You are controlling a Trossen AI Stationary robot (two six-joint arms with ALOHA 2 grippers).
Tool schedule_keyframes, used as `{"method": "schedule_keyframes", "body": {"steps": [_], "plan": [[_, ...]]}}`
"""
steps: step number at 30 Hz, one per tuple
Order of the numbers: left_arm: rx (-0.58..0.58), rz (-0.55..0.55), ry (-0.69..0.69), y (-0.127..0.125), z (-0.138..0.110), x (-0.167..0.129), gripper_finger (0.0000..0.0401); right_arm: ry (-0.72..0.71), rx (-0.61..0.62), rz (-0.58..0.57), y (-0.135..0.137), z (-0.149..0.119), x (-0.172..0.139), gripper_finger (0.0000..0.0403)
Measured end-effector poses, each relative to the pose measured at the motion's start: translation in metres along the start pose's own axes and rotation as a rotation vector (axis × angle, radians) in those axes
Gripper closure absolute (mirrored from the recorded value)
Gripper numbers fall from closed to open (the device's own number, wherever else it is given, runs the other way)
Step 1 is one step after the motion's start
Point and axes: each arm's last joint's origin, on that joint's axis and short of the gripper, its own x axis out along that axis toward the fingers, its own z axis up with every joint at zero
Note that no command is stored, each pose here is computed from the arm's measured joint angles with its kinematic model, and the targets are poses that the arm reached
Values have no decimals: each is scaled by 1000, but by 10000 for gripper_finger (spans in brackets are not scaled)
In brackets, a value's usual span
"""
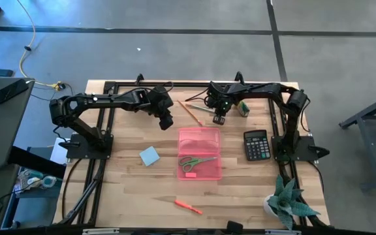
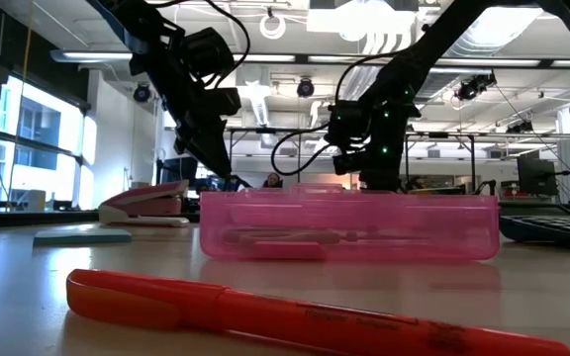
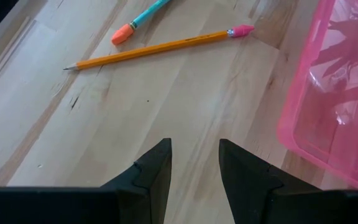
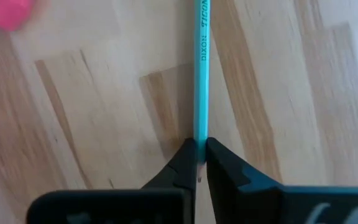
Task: Pack school essentials
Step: Put the blue pencil into the supply box
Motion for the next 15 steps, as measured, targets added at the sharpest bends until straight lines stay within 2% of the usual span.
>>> {"method": "schedule_keyframes", "body": {"steps": [9, 15], "plan": [[0, 3, 0, 0, 0, 0, 279, -34, 46, 6, -6, -3, -18, 391], [0, 4, 2, 0, 0, 0, 279, -53, 84, 1, -5, -8, -43, 391]]}}
